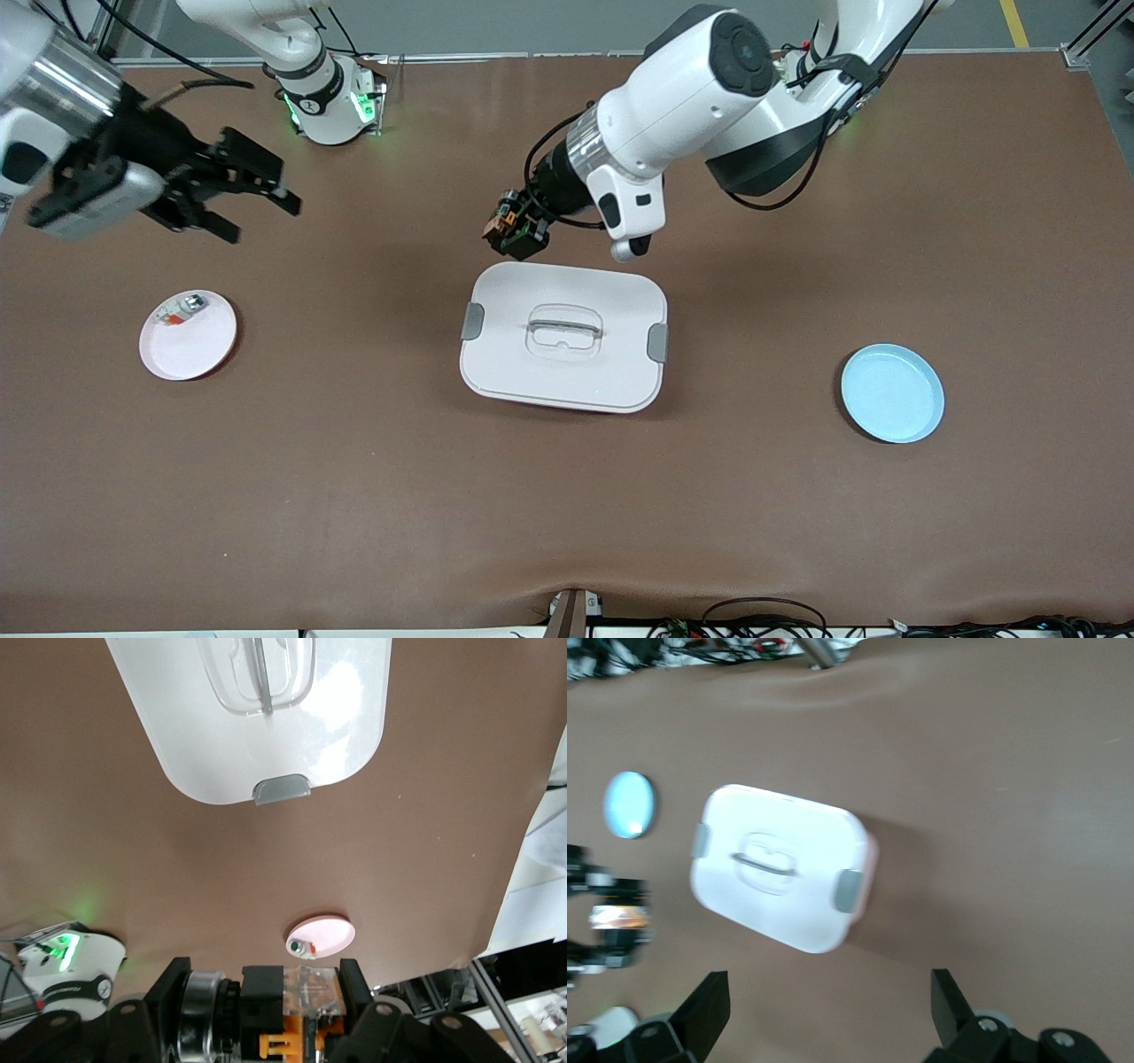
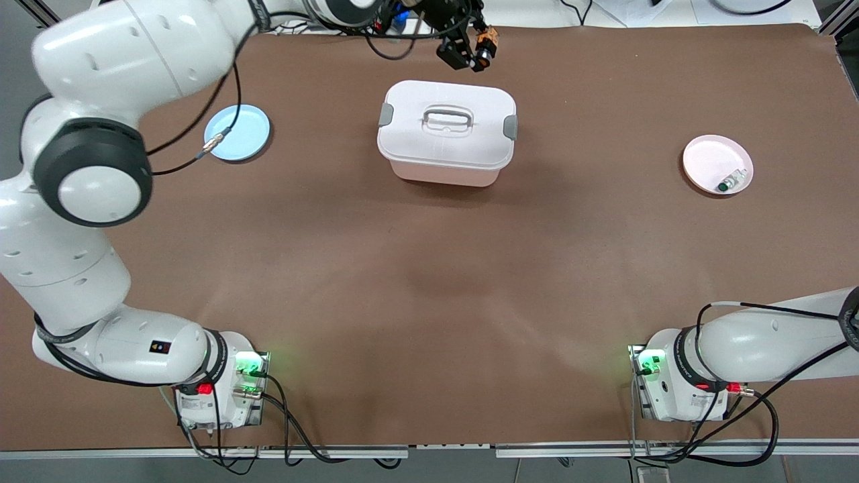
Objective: Transfer orange switch to right arm and place
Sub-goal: 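Hold the switch with the left gripper while the right gripper reaches it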
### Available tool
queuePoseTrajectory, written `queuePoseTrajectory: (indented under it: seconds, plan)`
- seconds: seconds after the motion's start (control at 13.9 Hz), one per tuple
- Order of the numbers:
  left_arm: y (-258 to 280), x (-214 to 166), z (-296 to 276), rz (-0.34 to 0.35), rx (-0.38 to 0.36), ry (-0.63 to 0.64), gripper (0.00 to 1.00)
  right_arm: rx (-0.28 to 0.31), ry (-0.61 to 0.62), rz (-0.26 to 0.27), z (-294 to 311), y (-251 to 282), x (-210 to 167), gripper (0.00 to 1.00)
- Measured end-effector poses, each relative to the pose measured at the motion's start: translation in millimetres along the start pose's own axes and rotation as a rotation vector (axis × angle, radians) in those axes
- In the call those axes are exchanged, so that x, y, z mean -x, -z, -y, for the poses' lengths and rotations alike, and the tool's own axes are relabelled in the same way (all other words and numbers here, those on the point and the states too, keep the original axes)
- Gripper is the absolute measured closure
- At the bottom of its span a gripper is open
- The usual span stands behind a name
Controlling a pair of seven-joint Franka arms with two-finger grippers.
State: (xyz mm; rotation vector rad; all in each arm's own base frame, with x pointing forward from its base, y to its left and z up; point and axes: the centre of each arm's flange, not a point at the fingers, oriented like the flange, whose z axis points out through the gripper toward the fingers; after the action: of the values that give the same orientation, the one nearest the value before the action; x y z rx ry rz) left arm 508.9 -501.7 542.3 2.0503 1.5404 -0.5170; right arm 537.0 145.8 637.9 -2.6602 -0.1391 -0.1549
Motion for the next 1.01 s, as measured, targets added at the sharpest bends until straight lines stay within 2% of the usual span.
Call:
queuePoseTrajectory:
  seconds: [0.14, 0.29, 0.58, 0.72, 1.01]
  plan:
    - [-18.3, 2.1, 0.6, -0.027, 0.024, 0.042, 0.28, -0.072, -0.046, 0.005, -5.7, -21.8, 0.7, 0.0]
    - [-28.1, 4.2, -1.3, -0.041, 0.035, 0.062, 0.28, -0.134, -0.095, -0.013, -11.8, -37.0, 3.4, 0.0]
    - [-39.3, 12.7, -4.2, -0.035, 0.078, 0.082, 0.28, -0.264, -0.184, -0.028, -7.8, -72.6, 22.5, 0.0]
    - [-45.7, 14.9, -2.2, -0.041, 0.082, 0.08, 0.28, -0.287, -0.183, -0.028, 6.1, -87.5, 28.2, 0.0]
    - [-51.2, 13.6, -1.8, -0.046, 0.081, 0.08, 0.28, -0.287, -0.145, -0.037, 36.8, -112.6, 34.9, 0.0]
